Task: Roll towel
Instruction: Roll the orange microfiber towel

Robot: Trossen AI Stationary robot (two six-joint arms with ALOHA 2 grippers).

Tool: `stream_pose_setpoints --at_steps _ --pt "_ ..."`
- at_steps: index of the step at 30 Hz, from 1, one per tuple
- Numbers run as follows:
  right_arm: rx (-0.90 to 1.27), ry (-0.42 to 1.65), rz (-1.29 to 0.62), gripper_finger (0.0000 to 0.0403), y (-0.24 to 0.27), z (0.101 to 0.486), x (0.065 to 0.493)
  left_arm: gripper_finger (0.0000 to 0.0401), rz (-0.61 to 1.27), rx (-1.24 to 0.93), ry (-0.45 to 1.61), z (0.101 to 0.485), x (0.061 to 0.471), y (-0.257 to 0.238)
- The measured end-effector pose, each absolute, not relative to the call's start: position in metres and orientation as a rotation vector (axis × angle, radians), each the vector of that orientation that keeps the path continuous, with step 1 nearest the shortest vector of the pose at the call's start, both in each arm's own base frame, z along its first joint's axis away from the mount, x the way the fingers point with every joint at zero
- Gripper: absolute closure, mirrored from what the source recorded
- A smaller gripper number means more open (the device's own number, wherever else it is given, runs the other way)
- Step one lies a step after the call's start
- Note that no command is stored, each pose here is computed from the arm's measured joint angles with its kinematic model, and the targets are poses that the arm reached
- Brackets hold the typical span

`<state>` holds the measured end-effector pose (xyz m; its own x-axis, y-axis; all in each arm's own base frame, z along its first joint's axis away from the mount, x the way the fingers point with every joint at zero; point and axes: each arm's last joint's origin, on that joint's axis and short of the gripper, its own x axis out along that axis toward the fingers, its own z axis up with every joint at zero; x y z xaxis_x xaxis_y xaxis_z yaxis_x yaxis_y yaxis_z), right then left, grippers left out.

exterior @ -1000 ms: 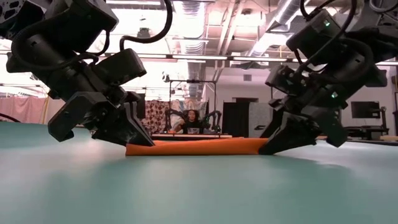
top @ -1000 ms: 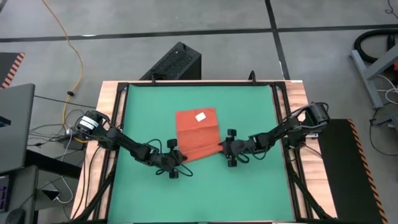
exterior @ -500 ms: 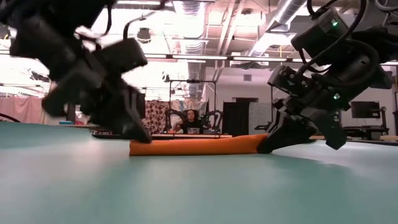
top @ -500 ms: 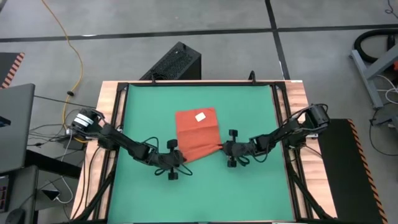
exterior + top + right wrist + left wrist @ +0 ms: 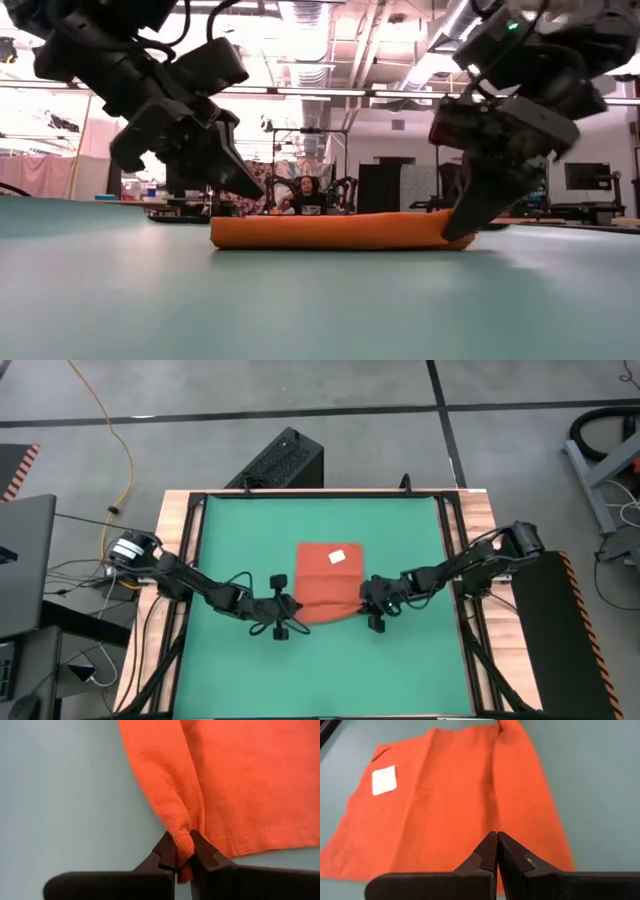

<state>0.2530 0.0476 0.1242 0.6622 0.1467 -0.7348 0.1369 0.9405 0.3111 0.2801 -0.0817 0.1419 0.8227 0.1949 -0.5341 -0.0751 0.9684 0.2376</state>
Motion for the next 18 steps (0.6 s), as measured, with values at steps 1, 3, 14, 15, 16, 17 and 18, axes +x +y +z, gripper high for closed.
stream_pose_setpoints --at_steps 1,3,14,15,16,17,18 --pt "0.402 0.859 0.012 0.0372 0.045 0.128 0.253 0.0401 0.146 0.217 0.591 0.142 0.280 -0.080" --pt "0.481 0.871 -0.001 0.0372 0.038 0.133 0.252 0.0401 0.130 0.230 0.599 0.141 0.281 -0.078" --pt "0.938 0.864 -0.153 0.0372 0.013 0.144 0.254 0.0401 0.041 0.223 0.618 0.141 0.285 -0.068" --pt "0.965 0.867 -0.156 0.0372 0.011 0.144 0.254 0.0401 0.040 0.223 0.618 0.141 0.285 -0.067" --pt "0.994 0.873 -0.159 0.0372 0.009 0.143 0.254 0.0401 0.039 0.223 0.619 0.141 0.285 -0.067" --pt "1.020 0.881 -0.163 0.0372 0.008 0.143 0.254 0.0401 0.037 0.224 0.623 0.141 0.285 -0.067" --pt "1.044 0.884 -0.176 0.0372 0.006 0.143 0.253 0.0401 0.035 0.225 0.628 0.140 0.285 -0.067"
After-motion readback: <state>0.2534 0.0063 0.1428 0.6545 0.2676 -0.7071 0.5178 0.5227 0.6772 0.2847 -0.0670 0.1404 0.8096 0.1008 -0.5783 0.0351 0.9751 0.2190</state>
